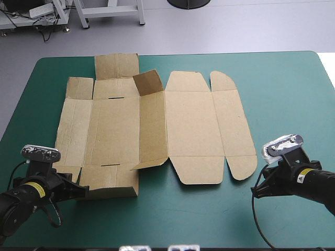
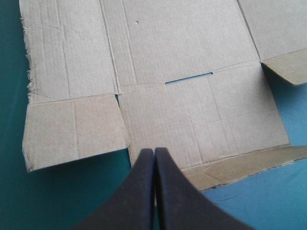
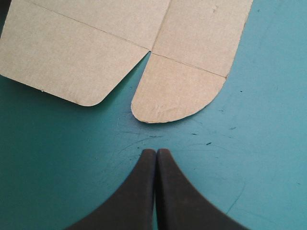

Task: Fold the box

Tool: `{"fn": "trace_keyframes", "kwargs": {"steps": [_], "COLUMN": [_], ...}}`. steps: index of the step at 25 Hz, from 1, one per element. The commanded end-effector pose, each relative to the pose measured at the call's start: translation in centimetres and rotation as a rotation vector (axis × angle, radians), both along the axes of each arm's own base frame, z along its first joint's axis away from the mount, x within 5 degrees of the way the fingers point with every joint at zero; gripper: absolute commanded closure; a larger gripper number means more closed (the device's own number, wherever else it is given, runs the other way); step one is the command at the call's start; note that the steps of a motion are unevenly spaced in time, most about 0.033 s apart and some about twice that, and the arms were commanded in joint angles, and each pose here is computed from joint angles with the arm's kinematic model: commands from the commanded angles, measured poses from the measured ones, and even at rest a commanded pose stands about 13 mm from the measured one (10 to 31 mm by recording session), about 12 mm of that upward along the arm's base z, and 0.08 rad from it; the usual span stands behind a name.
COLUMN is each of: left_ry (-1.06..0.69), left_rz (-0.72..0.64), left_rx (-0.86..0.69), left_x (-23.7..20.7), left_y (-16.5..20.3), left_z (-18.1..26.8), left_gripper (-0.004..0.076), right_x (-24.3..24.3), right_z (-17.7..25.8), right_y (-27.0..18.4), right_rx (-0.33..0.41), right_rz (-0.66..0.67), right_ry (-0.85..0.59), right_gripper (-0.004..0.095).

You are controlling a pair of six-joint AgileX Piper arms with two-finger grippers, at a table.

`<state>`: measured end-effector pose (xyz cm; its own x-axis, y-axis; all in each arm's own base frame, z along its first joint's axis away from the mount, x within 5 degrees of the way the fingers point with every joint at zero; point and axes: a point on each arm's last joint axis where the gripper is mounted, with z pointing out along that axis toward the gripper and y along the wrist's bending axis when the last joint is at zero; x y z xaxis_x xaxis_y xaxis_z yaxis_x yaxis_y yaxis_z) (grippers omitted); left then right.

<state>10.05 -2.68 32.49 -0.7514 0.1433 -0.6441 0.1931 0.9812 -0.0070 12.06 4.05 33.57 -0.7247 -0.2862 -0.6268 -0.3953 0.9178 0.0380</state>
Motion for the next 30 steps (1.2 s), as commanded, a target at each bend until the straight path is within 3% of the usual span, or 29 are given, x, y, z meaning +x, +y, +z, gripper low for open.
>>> {"fn": "trace_keyframes", "kwargs": {"steps": [1, 11, 21, 25, 30], "left_ry": [-0.071, -0.082, -0.242, -0.202, -0.124], "left_rz": [-0.007, 0.002, 0.260, 0.254, 0.269], "left_rx": [-0.033, 0.002, 0.306, 0.265, 0.341], "left_x": [0.3, 0.3, 1.1, 1.3, 2.7], "left_y": [-0.2, 0.1, 3.6, 3.2, 3.3], "left_z": [1.1, 1.1, 2.6, 2.4, 1.7], "left_gripper": [0.0734, 0.0734, 0.0733, 0.0727, 0.0706], "right_x": [0.2, 0.2, 0.2, 0.2, 0.2], "right_z": [1.3, 1.3, 1.3, 1.3, 1.3], "right_y": [0.1, 0.1, 0.1, 0.1, 0.1], "right_rx": [0.030, 0.028, 0.026, 0.026, 0.015], "right_rz": [-0.005, -0.003, 0.000, 0.002, 0.016], "right_ry": [-0.083, -0.084, -0.083, -0.083, -0.089], "right_gripper": [0.0926, 0.0926, 0.0926, 0.0926, 0.0926]}}
